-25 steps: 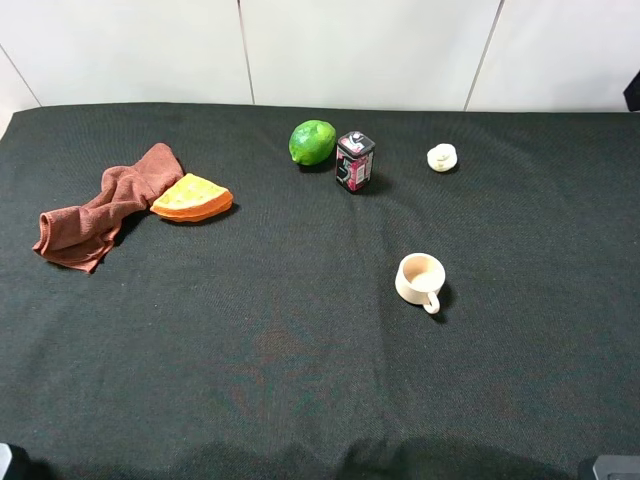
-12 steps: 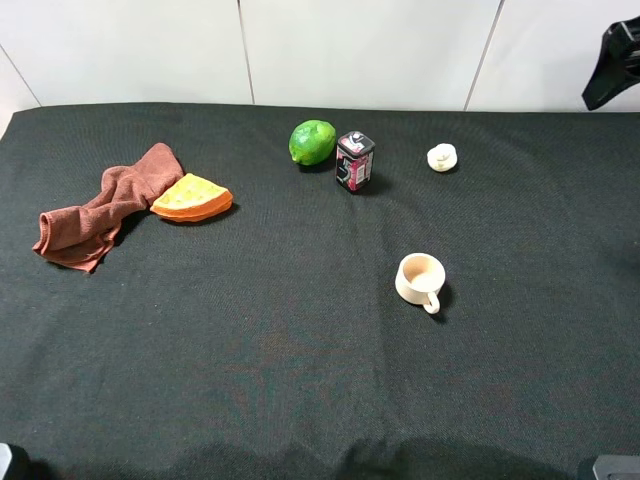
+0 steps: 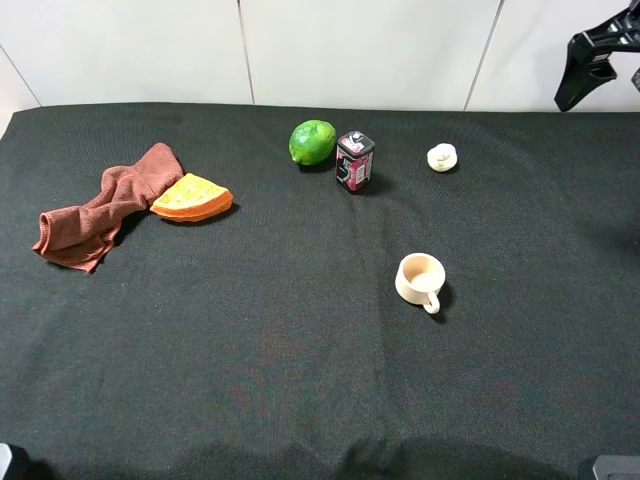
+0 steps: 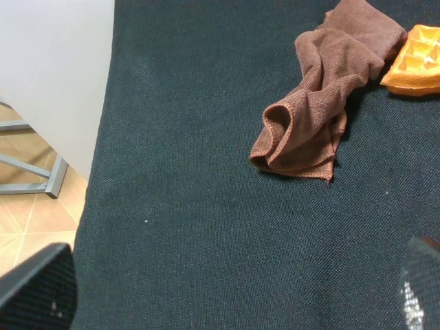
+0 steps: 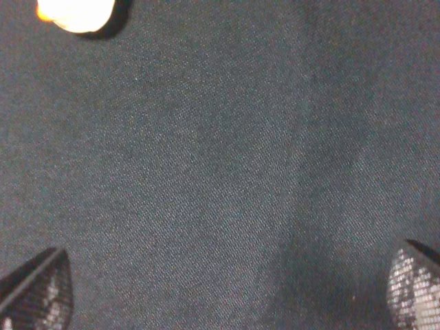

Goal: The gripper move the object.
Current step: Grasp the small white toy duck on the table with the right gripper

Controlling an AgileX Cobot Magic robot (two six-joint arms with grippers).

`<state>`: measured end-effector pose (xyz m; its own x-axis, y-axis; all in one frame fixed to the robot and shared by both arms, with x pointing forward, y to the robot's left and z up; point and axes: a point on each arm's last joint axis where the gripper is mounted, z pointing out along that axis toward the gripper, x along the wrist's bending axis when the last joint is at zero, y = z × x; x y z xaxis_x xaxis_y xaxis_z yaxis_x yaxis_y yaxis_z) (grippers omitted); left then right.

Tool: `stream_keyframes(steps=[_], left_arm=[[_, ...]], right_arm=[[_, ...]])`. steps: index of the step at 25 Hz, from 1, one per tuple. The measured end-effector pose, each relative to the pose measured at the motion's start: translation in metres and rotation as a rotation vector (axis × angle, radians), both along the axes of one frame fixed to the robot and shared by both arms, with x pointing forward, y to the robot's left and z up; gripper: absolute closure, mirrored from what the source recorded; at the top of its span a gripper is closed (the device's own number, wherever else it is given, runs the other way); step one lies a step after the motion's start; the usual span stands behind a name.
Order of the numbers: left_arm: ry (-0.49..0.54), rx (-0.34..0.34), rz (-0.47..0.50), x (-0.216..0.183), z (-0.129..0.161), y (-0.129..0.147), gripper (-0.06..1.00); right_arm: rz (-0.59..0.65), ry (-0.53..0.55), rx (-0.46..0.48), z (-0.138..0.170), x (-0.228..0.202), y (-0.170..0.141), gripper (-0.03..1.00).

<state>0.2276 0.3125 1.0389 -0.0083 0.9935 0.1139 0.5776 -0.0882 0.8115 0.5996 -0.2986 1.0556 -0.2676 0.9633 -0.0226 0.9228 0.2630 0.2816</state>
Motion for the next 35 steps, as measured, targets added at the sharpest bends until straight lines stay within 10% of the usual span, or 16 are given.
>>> stream_keyframes(steps=[35], left_arm=[[-0.001, 0.0, 0.0, 0.0, 0.0, 0.0, -0.05]], right_arm=[[0.167, 0.077, 0.007, -0.078, 0.095, 0.047, 0.27]])
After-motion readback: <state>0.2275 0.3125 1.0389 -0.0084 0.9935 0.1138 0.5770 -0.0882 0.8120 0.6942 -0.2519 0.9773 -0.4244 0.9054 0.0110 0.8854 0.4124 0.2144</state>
